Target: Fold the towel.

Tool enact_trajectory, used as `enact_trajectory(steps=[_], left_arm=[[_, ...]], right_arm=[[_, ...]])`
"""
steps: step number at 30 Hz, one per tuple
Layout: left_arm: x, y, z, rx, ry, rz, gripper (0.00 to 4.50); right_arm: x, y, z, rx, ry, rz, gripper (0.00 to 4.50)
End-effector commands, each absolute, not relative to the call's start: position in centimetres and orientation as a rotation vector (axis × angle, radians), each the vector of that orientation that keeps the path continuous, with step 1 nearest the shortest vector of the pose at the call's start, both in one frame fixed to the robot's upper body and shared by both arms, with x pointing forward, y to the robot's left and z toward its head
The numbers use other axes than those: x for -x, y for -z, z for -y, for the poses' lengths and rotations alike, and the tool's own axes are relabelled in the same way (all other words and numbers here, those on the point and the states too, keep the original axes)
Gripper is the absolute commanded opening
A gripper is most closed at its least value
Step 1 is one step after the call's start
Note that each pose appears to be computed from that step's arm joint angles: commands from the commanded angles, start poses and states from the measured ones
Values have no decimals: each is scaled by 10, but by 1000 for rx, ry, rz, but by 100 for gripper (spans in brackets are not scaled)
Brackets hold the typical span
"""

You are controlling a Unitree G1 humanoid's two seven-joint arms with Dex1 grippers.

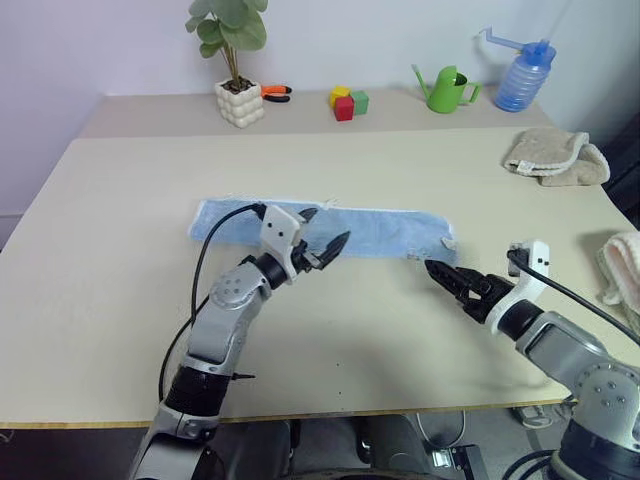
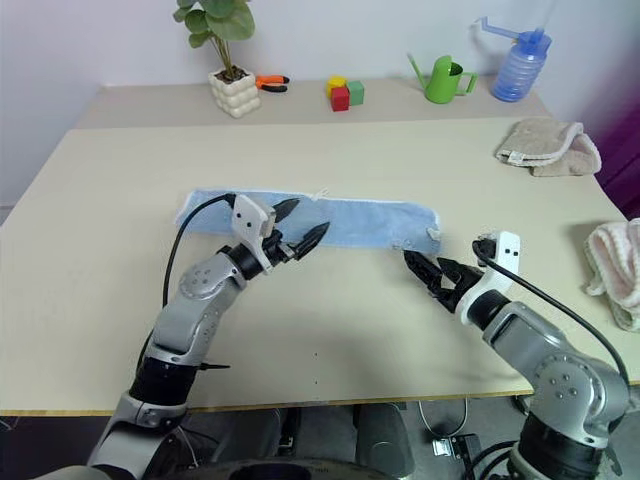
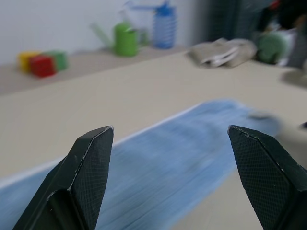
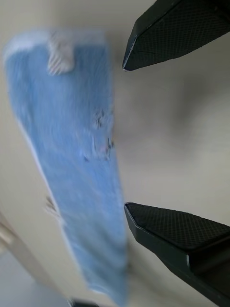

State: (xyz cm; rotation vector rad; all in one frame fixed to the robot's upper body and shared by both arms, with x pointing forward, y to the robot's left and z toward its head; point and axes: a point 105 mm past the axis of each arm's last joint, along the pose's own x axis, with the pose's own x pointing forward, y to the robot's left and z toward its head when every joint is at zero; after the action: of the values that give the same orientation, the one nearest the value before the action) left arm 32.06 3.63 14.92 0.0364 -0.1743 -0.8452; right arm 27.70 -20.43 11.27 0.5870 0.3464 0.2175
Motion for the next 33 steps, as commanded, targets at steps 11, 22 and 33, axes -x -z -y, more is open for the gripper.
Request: enact_trajectory(steps=[11,22,33], left_arm=[[-291,-154,-29,-83,1011,204,390],[-287,-146,-34,-94,982,174,390],[-288,-141,-29,-115,999,164,390]], right_arm=[[-326,-95,211,-922,61,-384,393],[-336,-116,246,-867,140,-238,5],[-345,-188,274,-226,-4,-113,5]])
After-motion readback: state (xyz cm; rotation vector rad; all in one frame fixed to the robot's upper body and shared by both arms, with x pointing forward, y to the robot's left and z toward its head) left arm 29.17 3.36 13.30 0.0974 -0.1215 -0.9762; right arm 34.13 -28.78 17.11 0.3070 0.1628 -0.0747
